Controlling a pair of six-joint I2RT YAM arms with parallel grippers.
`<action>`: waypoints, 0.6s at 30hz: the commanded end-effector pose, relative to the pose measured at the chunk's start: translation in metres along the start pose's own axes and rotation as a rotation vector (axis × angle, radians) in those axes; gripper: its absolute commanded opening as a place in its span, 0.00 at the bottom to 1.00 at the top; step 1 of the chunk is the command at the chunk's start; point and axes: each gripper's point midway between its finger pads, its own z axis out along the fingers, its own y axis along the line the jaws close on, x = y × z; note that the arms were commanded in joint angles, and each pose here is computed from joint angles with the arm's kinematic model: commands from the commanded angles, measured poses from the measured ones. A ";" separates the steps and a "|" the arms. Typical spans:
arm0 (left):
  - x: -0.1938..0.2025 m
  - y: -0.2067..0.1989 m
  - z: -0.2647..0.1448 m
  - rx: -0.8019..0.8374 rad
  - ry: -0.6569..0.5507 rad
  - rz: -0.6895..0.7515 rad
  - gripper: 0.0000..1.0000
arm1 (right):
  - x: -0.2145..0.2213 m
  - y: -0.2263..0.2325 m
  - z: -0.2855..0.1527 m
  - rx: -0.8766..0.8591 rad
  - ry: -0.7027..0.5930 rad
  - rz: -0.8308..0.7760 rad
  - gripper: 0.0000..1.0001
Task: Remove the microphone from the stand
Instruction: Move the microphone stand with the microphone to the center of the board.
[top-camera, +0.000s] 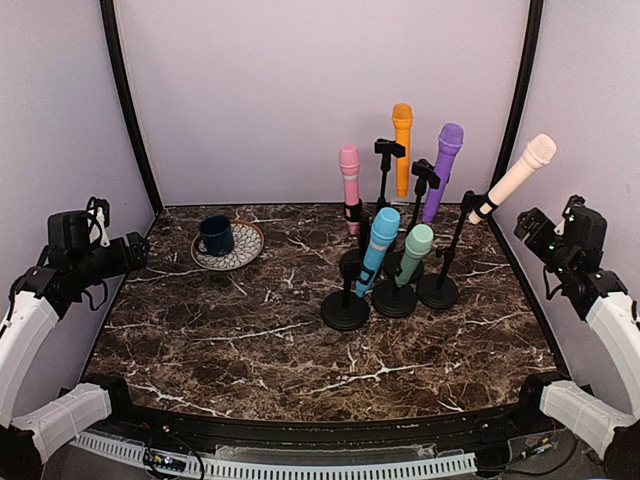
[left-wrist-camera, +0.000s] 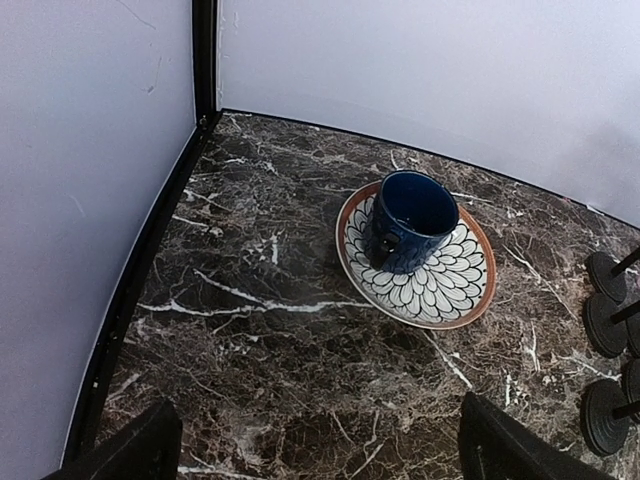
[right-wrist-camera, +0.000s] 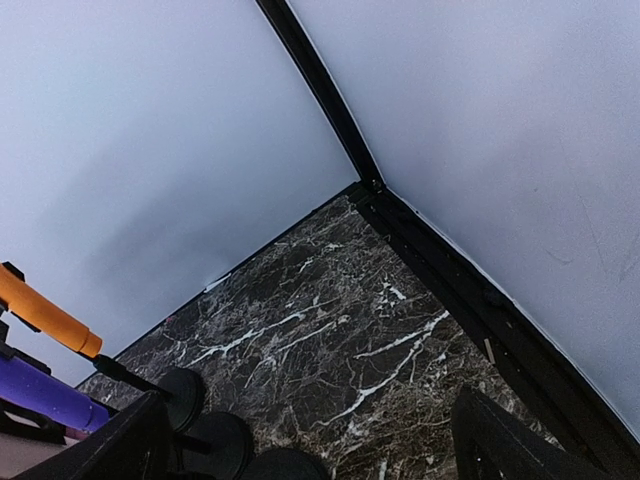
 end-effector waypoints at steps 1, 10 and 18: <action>0.002 -0.013 -0.006 0.083 -0.006 0.001 0.99 | -0.011 0.011 -0.004 -0.047 -0.025 0.027 0.99; 0.002 -0.085 -0.025 0.510 -0.001 0.014 0.90 | 0.003 0.047 -0.005 -0.265 0.038 -0.004 0.99; -0.015 -0.185 -0.055 0.890 -0.140 0.082 0.87 | 0.004 0.056 -0.009 -0.328 0.031 -0.014 0.99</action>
